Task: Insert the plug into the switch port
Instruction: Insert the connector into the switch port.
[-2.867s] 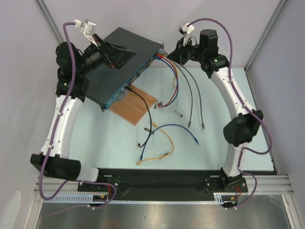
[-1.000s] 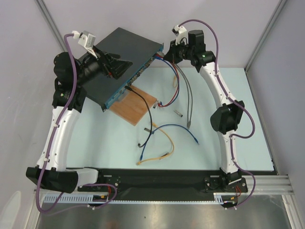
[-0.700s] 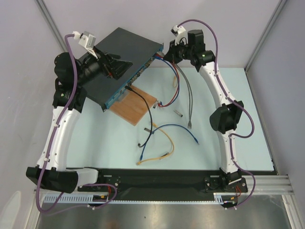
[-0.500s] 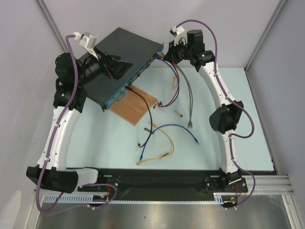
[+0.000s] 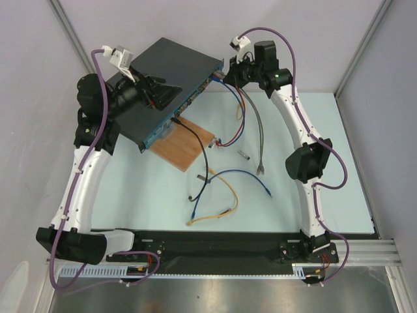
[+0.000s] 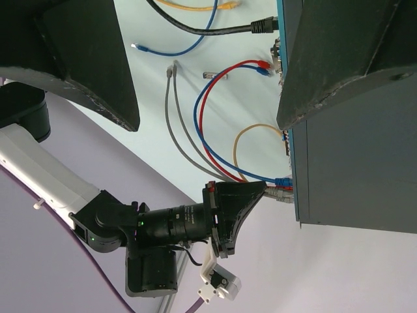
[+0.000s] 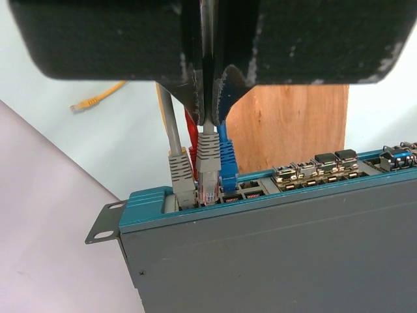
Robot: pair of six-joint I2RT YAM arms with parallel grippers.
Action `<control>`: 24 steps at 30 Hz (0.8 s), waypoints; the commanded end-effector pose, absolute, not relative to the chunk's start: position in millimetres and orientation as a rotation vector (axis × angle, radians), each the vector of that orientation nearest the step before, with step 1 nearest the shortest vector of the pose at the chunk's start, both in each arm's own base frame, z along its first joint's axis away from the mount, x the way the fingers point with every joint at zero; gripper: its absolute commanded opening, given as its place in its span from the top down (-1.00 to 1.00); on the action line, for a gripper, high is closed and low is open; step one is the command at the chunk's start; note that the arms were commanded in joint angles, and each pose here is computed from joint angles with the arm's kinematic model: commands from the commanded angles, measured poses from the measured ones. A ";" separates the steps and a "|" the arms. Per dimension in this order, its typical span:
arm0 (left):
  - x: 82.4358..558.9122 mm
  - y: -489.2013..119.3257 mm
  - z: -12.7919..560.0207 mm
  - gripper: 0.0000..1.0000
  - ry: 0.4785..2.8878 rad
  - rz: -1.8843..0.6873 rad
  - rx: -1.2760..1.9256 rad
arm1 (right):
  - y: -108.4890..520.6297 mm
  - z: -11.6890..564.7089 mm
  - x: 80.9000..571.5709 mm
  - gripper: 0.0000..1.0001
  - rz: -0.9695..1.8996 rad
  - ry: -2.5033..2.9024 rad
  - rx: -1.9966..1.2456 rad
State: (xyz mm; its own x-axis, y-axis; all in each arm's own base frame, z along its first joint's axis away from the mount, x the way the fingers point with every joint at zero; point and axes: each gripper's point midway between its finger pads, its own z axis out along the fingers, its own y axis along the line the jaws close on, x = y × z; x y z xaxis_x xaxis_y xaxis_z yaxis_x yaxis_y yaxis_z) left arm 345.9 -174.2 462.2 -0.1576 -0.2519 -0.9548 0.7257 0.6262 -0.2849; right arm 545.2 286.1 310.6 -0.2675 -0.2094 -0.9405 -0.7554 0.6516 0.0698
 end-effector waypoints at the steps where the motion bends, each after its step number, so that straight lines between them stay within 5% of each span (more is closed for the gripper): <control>1: 331.1 -174.6 482.9 -0.83 1.423 -0.906 0.441 | 285.9 323.1 548.3 1.00 0.601 1.787 -0.748; 24: 326.8 -169.2 481.5 -0.83 1.422 -0.901 0.433 | 316.0 316.8 543.6 1.00 0.567 1.745 -0.823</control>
State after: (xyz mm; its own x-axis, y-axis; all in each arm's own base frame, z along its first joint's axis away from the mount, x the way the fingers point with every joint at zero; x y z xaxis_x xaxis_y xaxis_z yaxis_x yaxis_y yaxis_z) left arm 337.6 -171.4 466.8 -0.1423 -0.2598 -0.9551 0.7280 0.6263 -0.2788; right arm 544.1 294.8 309.1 -0.2589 -0.2374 -0.9363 -0.7378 0.6742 0.0331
